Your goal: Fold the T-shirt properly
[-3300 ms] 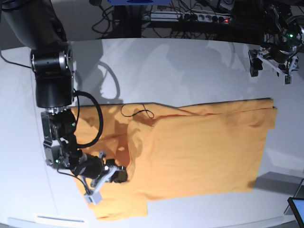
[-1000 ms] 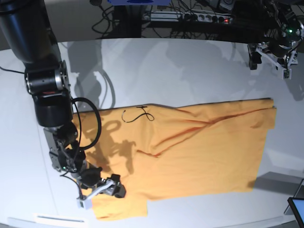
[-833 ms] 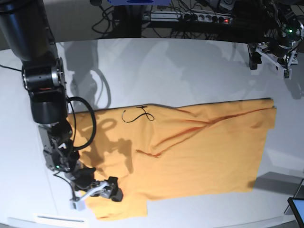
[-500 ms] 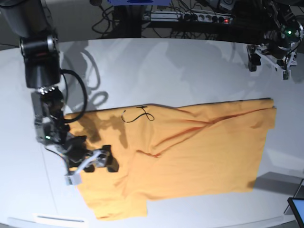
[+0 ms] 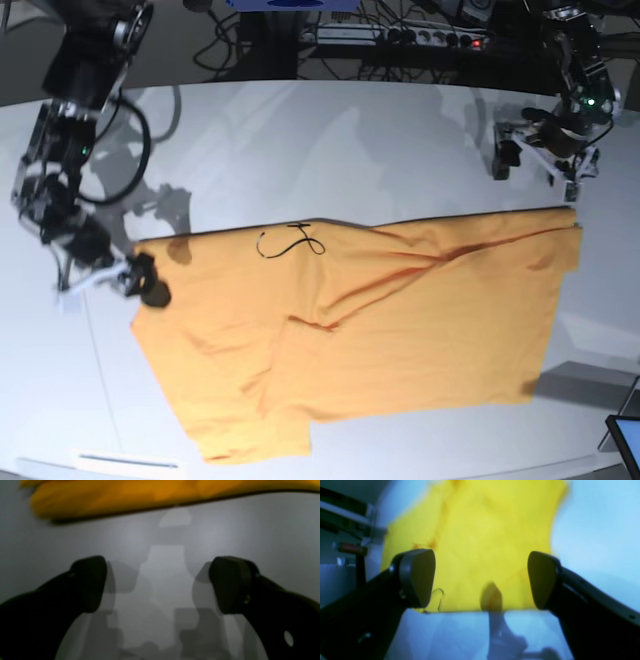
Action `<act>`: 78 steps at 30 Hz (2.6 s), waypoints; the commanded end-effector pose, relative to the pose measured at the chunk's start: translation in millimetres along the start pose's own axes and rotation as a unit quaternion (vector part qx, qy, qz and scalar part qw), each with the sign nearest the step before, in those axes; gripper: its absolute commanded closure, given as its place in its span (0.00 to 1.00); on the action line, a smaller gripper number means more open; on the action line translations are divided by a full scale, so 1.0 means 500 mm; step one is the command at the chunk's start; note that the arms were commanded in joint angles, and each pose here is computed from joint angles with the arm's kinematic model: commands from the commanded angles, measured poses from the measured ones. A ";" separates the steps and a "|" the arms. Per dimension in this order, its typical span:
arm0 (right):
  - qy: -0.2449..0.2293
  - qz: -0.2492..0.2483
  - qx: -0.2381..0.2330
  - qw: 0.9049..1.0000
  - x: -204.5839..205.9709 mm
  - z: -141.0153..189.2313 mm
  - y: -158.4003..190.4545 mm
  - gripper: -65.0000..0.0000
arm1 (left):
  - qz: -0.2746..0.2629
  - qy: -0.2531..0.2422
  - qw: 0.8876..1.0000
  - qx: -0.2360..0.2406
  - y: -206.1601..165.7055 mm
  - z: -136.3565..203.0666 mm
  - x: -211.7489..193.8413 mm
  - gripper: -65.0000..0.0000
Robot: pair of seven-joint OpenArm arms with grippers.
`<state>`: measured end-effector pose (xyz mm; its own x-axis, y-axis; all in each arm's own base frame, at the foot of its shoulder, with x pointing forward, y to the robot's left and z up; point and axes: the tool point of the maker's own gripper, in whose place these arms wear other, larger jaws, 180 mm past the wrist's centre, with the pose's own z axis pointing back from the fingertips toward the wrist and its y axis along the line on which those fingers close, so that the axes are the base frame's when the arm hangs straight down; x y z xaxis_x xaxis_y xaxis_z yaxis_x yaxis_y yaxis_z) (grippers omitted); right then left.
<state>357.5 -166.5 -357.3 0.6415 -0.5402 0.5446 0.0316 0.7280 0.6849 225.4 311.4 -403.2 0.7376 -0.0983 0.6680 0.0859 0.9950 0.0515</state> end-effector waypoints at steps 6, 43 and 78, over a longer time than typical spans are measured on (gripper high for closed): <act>-0.035 -0.042 0.002 0.999 0.018 0.008 0.035 0.18 | -0.086 0.007 0.993 0.085 0.016 0.025 -0.043 0.00; 0.021 -0.185 -0.070 0.980 -0.129 0.042 -0.054 0.18 | -0.266 -0.013 0.899 0.349 0.263 0.163 -0.059 0.00; 0.039 -0.197 -0.084 0.976 -0.176 0.056 -0.070 0.18 | 0.249 -0.200 0.946 0.062 0.293 0.253 0.007 0.00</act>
<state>292.9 -155.3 -400.2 0.5765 -0.7813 0.2391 0.3532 0.5021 0.7894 147.9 453.4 -318.4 0.3908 0.4033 0.8274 -0.3284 0.9009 -0.2840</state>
